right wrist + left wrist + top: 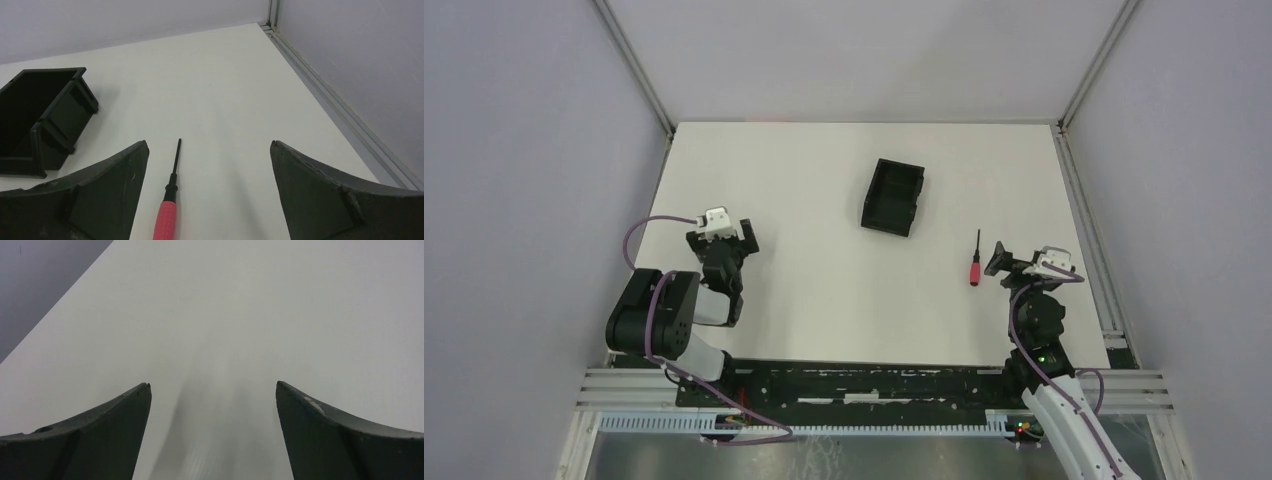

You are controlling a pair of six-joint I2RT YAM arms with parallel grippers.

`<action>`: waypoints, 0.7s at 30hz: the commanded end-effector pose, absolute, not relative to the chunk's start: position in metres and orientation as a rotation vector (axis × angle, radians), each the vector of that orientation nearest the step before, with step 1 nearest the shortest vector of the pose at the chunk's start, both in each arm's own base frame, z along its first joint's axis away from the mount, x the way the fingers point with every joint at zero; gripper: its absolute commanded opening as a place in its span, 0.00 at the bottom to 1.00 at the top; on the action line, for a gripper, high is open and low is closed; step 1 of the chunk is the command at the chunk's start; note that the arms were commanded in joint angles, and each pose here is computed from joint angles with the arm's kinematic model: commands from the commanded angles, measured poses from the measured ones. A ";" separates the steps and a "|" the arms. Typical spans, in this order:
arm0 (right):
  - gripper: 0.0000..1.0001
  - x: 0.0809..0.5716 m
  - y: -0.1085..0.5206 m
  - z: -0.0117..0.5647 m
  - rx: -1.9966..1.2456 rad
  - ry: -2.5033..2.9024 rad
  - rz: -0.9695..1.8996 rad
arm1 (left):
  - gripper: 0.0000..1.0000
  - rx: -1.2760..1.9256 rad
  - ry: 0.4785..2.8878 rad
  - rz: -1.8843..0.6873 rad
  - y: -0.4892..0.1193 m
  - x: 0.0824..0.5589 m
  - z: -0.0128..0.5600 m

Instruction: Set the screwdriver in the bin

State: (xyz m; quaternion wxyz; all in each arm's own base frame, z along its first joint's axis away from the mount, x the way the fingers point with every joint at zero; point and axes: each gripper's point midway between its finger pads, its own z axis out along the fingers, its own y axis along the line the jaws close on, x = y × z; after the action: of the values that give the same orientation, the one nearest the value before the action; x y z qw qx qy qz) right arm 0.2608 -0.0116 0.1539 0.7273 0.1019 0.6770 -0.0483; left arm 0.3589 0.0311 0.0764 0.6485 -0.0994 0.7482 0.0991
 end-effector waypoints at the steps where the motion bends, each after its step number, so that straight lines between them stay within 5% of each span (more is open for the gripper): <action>1: 0.98 0.258 -0.010 0.110 0.207 1.581 -0.115 | 1.00 -0.275 1.629 0.189 0.031 0.367 0.093; 6: 0.98 0.271 -0.002 0.167 0.184 1.584 -0.095 | 1.00 -0.275 1.629 0.189 0.031 0.367 0.093; 12: 0.98 0.300 -0.028 0.217 0.234 1.909 -0.421 | 1.00 -0.276 1.627 0.189 0.031 0.367 0.093; 21: 0.98 0.377 0.013 0.191 -0.023 2.306 -0.268 | 1.00 -0.274 1.628 0.189 0.031 0.367 0.093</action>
State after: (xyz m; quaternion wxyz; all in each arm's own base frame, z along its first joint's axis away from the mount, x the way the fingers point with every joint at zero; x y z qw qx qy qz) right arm 0.3904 0.0094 0.2476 0.5202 0.0437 0.8427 -0.1318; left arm 0.3590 0.0310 0.0766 0.6486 -0.0994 0.7481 0.0991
